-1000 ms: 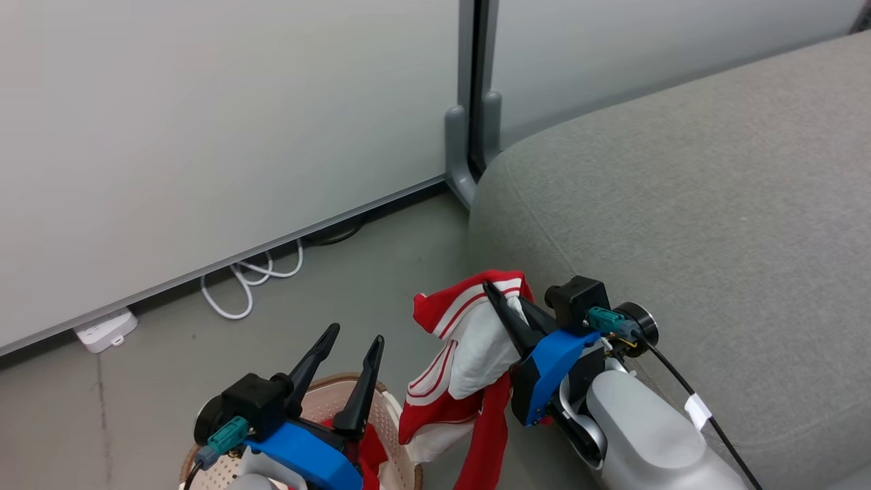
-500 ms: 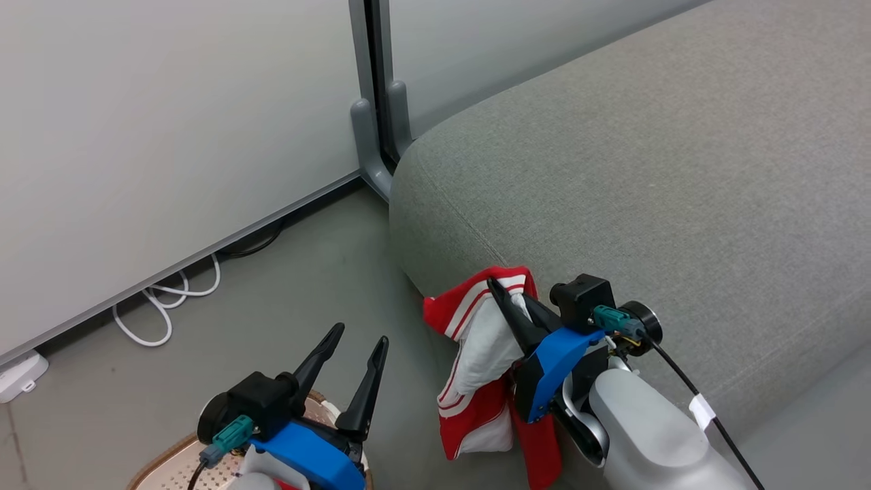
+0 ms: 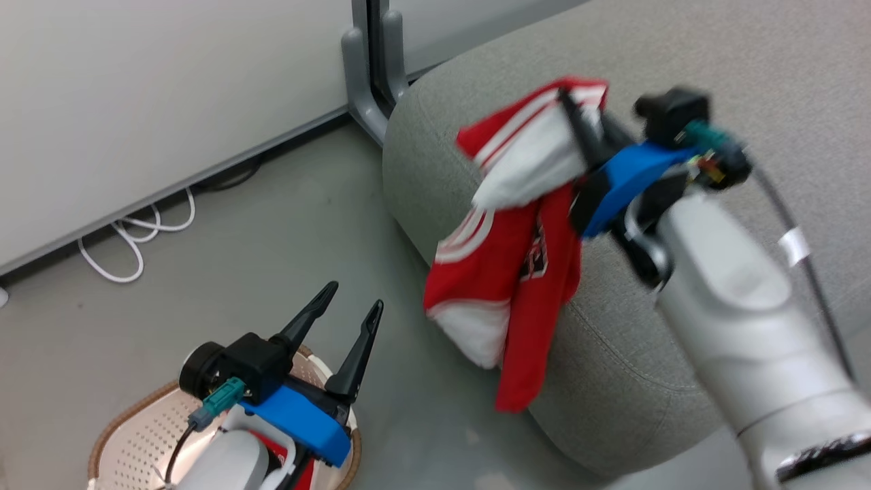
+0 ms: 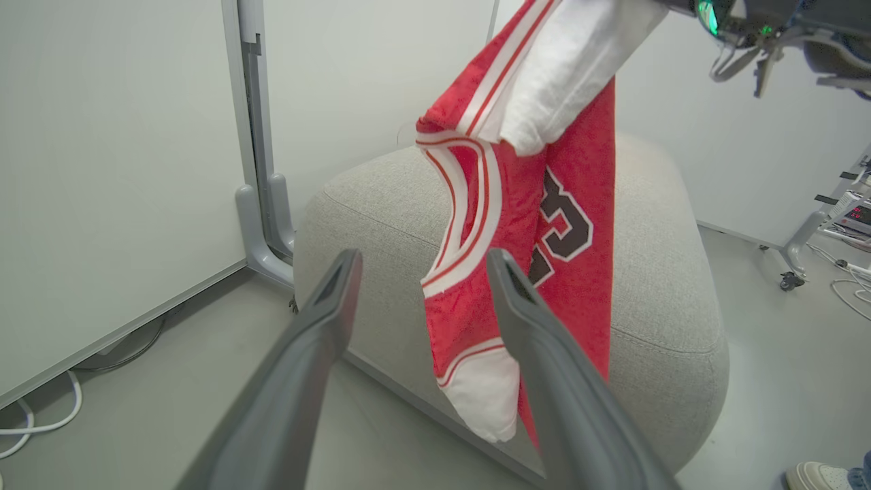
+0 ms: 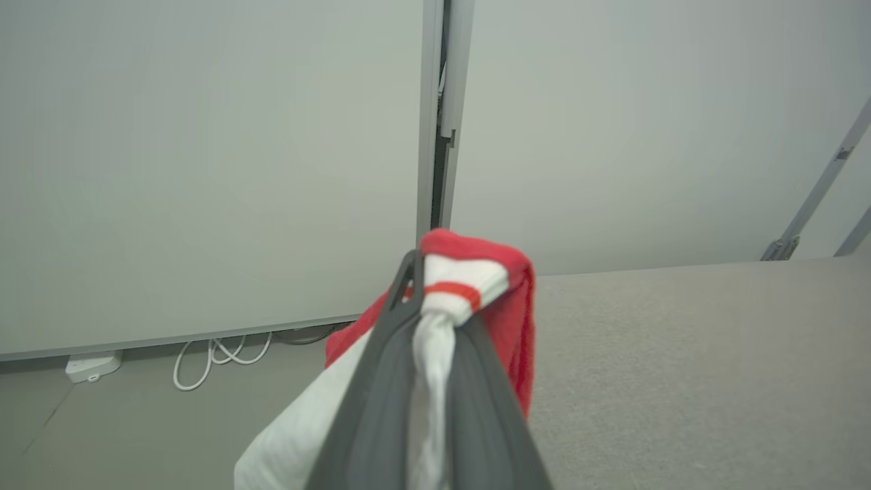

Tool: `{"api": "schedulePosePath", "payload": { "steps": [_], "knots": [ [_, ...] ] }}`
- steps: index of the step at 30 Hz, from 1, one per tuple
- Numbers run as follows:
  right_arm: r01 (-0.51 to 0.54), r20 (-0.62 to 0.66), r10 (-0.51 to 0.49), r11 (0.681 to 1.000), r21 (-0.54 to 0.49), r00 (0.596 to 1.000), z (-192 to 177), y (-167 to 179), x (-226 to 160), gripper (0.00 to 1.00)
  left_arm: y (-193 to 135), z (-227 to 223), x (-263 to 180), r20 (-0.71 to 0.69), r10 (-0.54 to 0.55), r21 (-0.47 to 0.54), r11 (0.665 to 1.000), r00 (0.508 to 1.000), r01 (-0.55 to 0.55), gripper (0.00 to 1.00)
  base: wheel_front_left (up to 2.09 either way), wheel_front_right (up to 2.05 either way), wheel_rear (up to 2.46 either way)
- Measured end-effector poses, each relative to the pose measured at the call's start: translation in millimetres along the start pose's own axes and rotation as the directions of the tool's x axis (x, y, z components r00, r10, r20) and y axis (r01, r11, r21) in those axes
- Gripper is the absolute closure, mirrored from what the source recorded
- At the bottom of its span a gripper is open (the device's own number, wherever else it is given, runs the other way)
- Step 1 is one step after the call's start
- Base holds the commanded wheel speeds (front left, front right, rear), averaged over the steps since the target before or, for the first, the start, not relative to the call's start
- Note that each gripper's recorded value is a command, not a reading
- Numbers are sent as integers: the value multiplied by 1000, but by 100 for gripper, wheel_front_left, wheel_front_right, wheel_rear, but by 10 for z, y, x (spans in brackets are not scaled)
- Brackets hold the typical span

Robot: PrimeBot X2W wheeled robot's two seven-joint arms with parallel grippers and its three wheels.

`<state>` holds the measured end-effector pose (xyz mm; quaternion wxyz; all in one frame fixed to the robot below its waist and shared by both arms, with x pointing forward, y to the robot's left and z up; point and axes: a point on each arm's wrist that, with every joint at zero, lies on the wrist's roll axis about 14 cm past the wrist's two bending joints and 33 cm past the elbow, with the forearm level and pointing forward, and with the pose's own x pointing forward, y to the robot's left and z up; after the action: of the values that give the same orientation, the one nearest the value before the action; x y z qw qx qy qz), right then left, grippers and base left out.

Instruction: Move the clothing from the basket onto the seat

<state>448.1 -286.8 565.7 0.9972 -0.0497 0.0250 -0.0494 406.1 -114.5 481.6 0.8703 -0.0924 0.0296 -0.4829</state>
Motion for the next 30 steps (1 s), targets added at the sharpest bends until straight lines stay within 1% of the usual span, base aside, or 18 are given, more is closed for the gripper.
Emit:
{"api": "schedulePosePath", "payload": {
  "steps": [3,6,9,11,13,15,18,20,22,24,27,28,29,30],
  "knots": [
    [81,58,-77,993,-82,995,437,-472,276,100,124,-21,72,4,-10,7,1000,1000,10,0,0,0,0],
    [166,116,-150,974,-151,982,831,-899,509,100,292,-35,149,14,-12,11,1000,1000,12,0,0,0,0],
    [248,170,-217,950,-190,961,1092,-1252,697,100,457,-92,210,18,-13,13,1000,1000,13,0,0,0,0],
    [295,188,-260,936,-193,947,1147,-1441,805,100,547,-145,246,19,-17,9,1000,1000,16,0,0,0,0],
    [319,170,-288,927,-197,942,1012,-1552,921,100,643,-203,278,22,-15,3,1000,1000,15,0,0,0,0],
    [322,126,-302,926,-199,945,742,-1578,1047,100,719,-281,294,18,-14,-7,1000,1000,14,0,0,0,0],
    [323,21,-324,930,-178,946,180,-1591,1154,100,902,-422,250,3,22,-24,999,1000,-22,0,0,0,0],
    [324,-56,-339,929,-181,939,-196,-1607,1159,100,1009,-518,204,-10,45,-31,998,999,-46,0,0,0,0],
    [318,-114,-341,931,-179,933,-490,-1579,1156,100,1081,-592,146,-23,67,-39,997,997,-68,0,0,0,0],
    [320,-146,-344,933,-161,928,-671,-1553,1148,100,1135,-643,95,-32,85,-42,995,996,-86,0,0,0,0],
    [317,-185,-338,939,-137,923,-845,-1483,1080,100,1148,-661,57,-40,97,-46,994,994,-99,0,0,0,0],
    [320,-189,-341,938,-134,921,-849,-1493,1044,95,1134,-655,45,-41,100,-49,994,994,-102,0,0,0,0],
    [324,-186,-346,936,-138,920,-826,-1519,1007,62,1116,-638,37,-39,101,-49,993,994,-103,0,0,0,0],
    [328,-178,-351,934,-145,919,-785,-1549,973,11,1096,-608,36,-34,104,-52,993,994,-106,0,0,0,0]
  ]
}}
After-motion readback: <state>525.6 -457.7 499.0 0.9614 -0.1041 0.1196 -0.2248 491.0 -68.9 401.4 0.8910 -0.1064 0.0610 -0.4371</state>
